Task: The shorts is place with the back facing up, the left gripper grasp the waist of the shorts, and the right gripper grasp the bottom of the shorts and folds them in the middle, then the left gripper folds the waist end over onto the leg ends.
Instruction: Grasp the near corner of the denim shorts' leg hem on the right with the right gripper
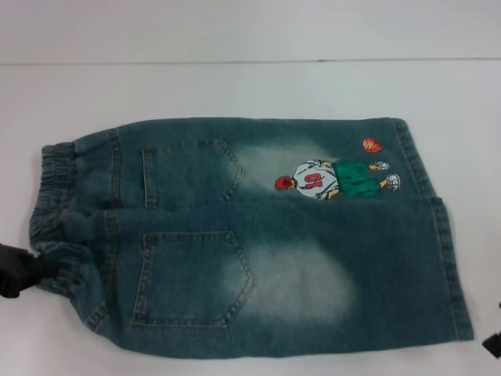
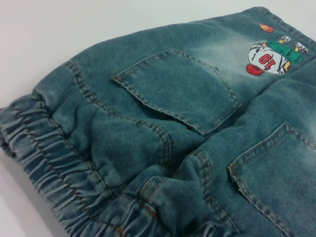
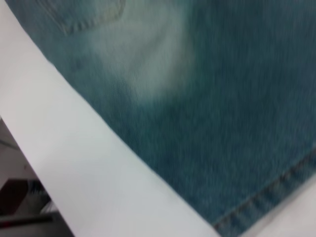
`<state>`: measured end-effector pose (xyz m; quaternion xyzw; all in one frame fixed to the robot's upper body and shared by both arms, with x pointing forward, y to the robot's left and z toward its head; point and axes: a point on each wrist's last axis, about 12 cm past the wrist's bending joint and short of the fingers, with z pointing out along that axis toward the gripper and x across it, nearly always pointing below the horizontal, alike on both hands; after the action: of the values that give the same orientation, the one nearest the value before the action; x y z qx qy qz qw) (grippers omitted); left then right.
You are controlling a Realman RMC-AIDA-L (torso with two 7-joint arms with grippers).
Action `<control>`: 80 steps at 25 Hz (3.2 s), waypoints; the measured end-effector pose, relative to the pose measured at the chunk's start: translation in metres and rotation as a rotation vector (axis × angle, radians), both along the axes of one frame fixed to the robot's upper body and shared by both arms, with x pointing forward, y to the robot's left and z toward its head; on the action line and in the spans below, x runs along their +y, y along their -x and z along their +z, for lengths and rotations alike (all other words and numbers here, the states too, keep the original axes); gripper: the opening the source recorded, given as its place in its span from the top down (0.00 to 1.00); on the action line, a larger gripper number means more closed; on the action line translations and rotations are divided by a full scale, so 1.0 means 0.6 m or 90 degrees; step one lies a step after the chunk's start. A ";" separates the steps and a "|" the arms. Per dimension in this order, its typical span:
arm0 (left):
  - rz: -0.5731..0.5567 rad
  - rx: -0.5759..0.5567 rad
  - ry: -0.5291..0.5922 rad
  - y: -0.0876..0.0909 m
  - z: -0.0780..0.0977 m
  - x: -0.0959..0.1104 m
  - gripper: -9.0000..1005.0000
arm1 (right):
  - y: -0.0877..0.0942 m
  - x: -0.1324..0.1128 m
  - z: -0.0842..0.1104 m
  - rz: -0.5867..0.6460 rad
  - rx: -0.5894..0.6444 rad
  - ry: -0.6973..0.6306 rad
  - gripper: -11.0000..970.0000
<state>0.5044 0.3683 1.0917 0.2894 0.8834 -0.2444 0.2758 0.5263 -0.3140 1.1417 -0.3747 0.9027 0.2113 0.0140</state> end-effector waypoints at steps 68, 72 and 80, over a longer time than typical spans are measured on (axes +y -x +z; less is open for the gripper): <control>0.001 -0.004 -0.003 -0.001 -0.004 -0.005 0.91 | -0.026 0.067 -0.045 0.018 0.027 -0.012 0.48; 0.004 -0.004 -0.002 -0.001 -0.005 -0.004 0.91 | -0.027 0.069 -0.049 0.015 0.025 -0.003 0.58; 0.007 -0.005 -0.002 -0.002 -0.005 -0.004 0.91 | -0.029 0.070 -0.048 0.017 0.014 0.001 0.75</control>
<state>0.5055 0.3657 1.0889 0.2862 0.8841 -0.2405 0.2803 0.5435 -0.2722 1.1127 -0.3844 0.8979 0.2146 0.0005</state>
